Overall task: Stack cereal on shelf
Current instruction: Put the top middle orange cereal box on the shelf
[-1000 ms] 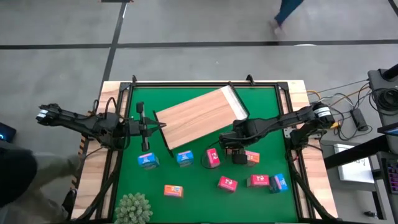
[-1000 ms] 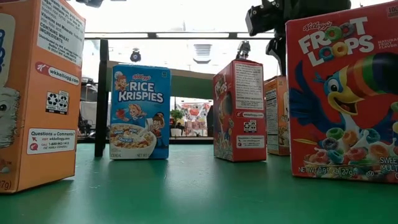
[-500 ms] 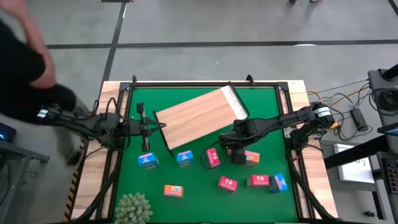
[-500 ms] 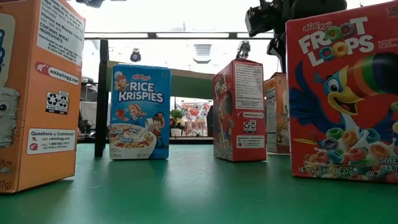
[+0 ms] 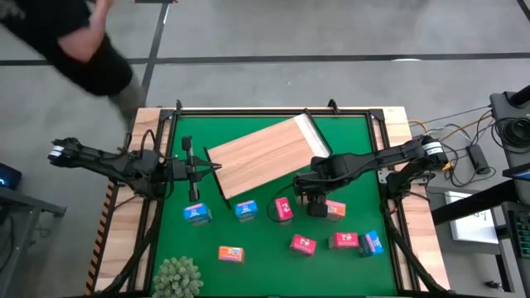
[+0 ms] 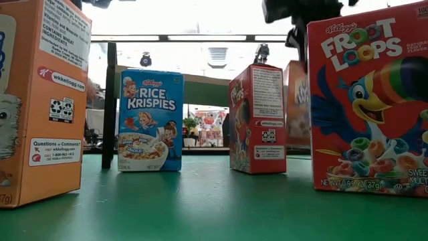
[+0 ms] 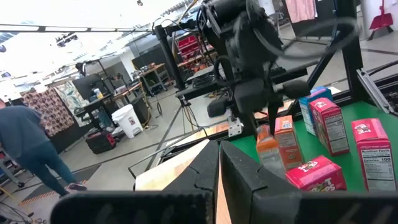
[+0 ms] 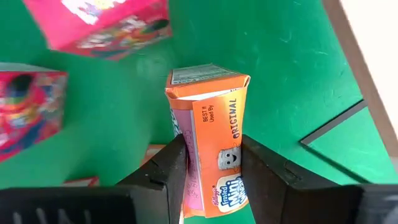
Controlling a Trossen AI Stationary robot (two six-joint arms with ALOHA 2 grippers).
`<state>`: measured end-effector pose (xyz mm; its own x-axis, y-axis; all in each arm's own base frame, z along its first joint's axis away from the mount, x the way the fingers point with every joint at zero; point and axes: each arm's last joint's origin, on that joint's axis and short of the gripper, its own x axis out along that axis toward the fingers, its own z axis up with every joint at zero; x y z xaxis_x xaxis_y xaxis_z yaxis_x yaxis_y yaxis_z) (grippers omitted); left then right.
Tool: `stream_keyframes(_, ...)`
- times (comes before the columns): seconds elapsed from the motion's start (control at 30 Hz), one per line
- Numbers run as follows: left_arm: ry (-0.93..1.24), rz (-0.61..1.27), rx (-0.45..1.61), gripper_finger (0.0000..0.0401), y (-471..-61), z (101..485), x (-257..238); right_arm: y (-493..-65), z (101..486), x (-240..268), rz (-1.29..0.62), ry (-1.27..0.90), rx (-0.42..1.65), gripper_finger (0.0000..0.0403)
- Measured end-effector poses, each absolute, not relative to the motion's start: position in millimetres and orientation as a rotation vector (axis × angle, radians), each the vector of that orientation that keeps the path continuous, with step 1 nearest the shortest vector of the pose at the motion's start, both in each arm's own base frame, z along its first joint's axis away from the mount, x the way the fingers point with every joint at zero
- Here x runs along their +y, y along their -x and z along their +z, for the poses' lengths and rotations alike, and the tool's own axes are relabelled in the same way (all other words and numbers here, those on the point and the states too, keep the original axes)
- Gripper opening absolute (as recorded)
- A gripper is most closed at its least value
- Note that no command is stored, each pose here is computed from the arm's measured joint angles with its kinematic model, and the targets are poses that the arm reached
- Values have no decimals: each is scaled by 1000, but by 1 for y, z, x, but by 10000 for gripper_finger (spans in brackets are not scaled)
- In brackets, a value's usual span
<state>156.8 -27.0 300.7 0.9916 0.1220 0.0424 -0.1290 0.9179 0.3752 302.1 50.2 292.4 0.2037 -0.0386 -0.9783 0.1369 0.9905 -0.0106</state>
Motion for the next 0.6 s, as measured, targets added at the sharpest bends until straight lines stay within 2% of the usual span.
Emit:
stream_keyframes(0.23,-388,129,-16,0,-157,301,-27,-298,340,51,-117,-184,1310,123)
stream_keyframes(0.5,-380,129,-17,0,-157,301,-27,-299,406,47,-86,-253,1061,123)
stream_keyframes(0.6,-371,129,-17,0,-157,301,-27,-300,425,39,-134,-252,971,123)
